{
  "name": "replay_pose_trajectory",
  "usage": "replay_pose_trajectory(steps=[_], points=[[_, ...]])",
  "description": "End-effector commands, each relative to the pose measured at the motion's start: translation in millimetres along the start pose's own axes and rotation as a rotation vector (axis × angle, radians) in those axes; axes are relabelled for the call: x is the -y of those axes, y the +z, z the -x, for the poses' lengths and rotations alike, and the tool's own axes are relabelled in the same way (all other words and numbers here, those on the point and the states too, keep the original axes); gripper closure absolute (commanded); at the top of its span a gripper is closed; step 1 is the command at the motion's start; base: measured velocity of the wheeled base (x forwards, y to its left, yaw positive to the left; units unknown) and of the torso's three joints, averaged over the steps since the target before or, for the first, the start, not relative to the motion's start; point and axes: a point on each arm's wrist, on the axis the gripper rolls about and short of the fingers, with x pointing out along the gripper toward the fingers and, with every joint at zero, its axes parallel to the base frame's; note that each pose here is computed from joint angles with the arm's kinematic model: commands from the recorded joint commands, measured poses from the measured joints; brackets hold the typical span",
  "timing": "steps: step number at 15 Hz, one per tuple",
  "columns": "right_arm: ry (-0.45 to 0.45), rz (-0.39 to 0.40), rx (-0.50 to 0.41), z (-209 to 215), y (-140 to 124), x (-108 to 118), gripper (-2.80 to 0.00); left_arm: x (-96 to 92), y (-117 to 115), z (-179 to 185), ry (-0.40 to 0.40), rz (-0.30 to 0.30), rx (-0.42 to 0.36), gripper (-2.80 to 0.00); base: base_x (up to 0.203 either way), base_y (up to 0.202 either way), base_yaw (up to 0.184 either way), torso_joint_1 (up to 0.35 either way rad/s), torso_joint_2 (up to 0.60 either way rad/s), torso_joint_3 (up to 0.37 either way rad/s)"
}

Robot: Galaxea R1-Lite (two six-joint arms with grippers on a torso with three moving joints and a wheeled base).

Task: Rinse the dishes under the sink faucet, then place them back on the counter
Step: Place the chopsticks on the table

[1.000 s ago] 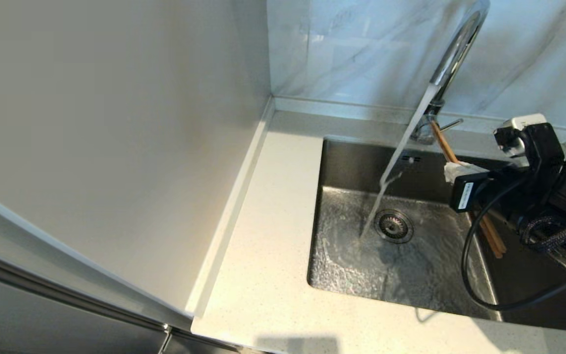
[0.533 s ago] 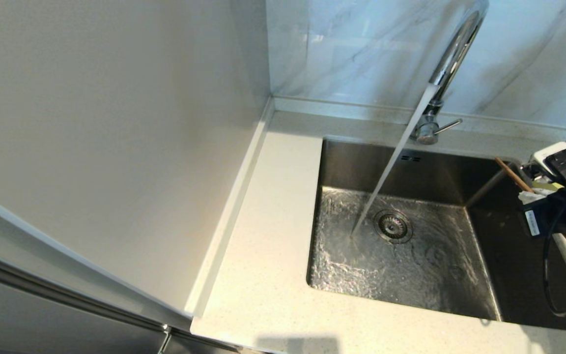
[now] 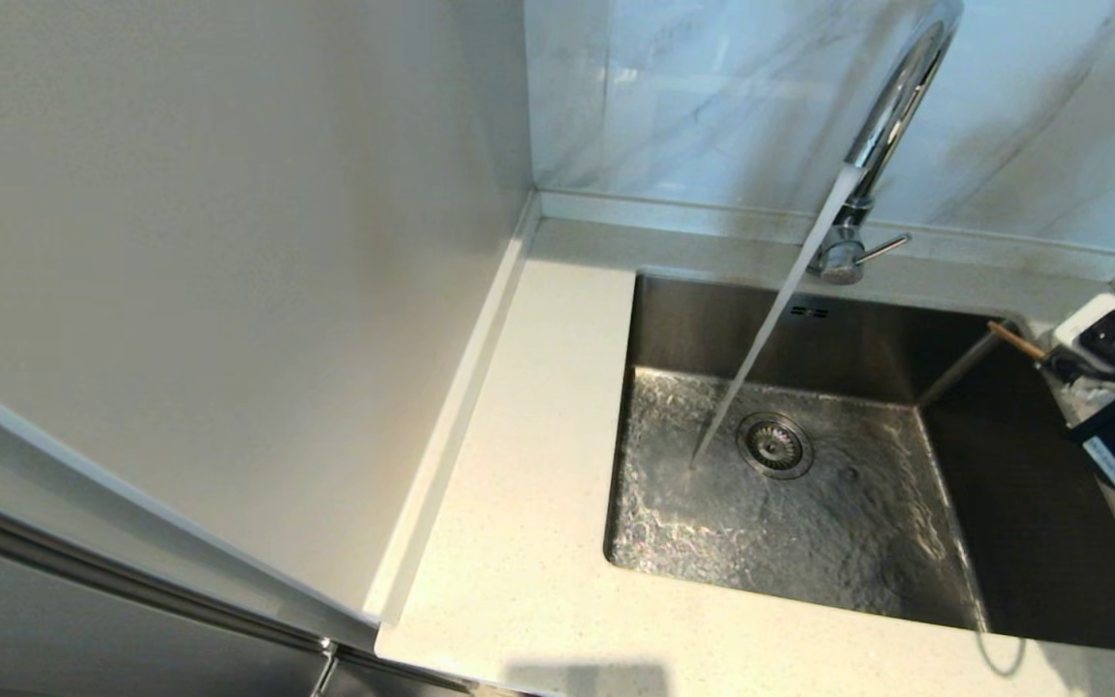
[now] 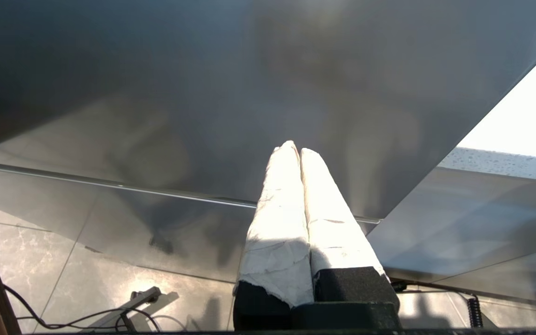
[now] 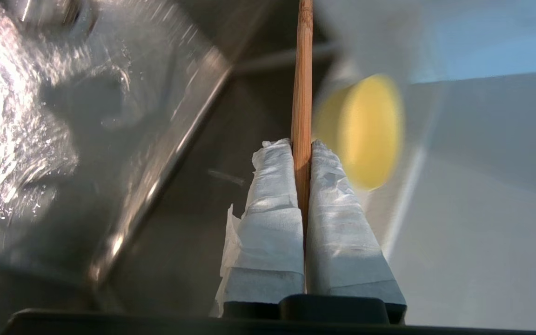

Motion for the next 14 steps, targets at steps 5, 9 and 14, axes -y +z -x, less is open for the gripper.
replay_pose_trajectory(steps=[5, 9, 14], points=[[-0.024, -0.15, -0.06, 15, -11, 36, 0.0, 0.0, 0, 0, 0.0, 0.0, 0.0, 0.0, 0.0, 0.0, 0.0, 0.0, 0.0, 0.0], [0.064, -0.36, -0.234, 35, -35, 91, 0.0, 0.0, 0, 0, 0.0, 0.0, 0.0, 0.0, 0.0, 0.0, 0.0, 0.0, 0.0, 0.0], [0.089, -0.684, -0.354, 32, -89, 110, 0.0, 0.0, 0, 0, 0.0, 0.0, 0.0, 0.0, 0.0, 0.0, 0.0, 0.0, 0.0, 0.0]])
